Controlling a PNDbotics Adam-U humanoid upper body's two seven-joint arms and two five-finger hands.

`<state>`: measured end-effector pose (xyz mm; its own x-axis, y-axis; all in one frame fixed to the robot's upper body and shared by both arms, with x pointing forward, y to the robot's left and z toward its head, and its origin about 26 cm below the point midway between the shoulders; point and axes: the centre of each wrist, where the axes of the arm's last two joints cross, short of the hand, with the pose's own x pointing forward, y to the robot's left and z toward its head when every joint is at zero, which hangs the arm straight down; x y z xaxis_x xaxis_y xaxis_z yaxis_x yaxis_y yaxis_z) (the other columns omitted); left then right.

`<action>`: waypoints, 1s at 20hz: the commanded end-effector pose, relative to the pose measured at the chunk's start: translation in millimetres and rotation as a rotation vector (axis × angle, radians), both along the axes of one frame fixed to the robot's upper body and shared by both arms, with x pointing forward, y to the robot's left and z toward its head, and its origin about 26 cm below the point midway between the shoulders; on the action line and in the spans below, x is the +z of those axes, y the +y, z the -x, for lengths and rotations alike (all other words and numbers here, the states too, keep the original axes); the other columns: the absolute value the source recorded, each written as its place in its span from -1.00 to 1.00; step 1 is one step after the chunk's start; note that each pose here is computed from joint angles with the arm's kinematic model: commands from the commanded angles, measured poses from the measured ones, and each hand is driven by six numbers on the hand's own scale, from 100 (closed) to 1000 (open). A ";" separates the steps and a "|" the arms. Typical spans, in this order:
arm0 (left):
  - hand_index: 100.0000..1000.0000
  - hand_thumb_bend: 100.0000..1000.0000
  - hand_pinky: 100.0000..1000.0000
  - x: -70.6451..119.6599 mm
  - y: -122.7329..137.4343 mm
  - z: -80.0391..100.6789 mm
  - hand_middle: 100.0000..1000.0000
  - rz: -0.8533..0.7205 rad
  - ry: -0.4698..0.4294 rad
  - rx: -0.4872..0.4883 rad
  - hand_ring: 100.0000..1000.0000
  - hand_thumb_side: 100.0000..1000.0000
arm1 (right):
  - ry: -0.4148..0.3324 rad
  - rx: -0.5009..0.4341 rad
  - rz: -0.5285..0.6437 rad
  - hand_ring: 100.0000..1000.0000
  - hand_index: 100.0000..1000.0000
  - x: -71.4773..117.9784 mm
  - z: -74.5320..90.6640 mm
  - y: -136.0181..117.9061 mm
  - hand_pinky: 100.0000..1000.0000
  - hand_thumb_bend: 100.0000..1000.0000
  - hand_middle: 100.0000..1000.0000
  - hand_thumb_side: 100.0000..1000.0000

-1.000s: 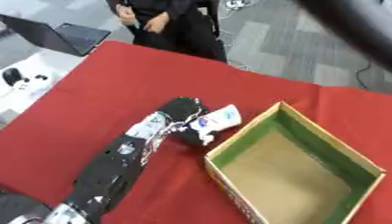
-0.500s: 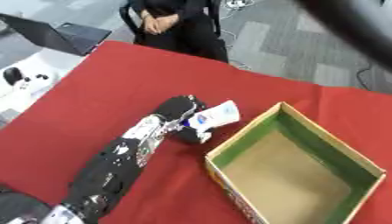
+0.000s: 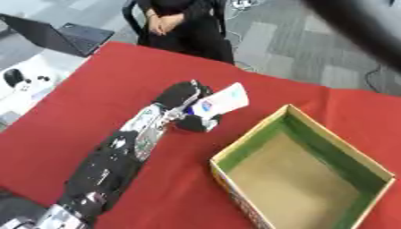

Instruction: Pick up objects on the table and place them in the box.

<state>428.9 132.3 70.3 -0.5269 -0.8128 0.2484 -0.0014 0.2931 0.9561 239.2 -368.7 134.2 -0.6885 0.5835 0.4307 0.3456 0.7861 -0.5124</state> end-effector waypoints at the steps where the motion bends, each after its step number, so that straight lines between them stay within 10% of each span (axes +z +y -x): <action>1: -0.86 -1.00 -1.00 35.1 -3.0 -3.5 -1.00 0.048 -0.085 -0.032 -1.00 -0.01 | -0.023 0.001 0.019 -0.54 -0.32 8.1 1.3 -1.0 -0.92 -0.87 -0.38 0.98; 10: -0.87 -1.00 -1.00 86.8 -23.2 3.7 -1.00 0.140 -0.179 -0.184 -1.00 -0.01 | -0.030 0.012 0.023 -0.54 -0.33 9.4 0.3 -0.3 -0.92 -0.87 -0.38 0.98; 20: -0.86 -1.00 -1.00 84.4 -56.9 9.9 -1.00 0.076 -0.142 -0.549 -1.00 0.04 | -0.045 0.030 0.028 -0.54 -0.34 11.9 -1.9 1.2 -0.92 -0.86 -0.38 0.99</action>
<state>418.8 82.5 142.7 -0.8709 -0.4408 0.2173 0.0516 0.3577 0.9324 239.8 -368.4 134.9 -0.7002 0.5775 0.4198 0.3427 0.7877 -0.5120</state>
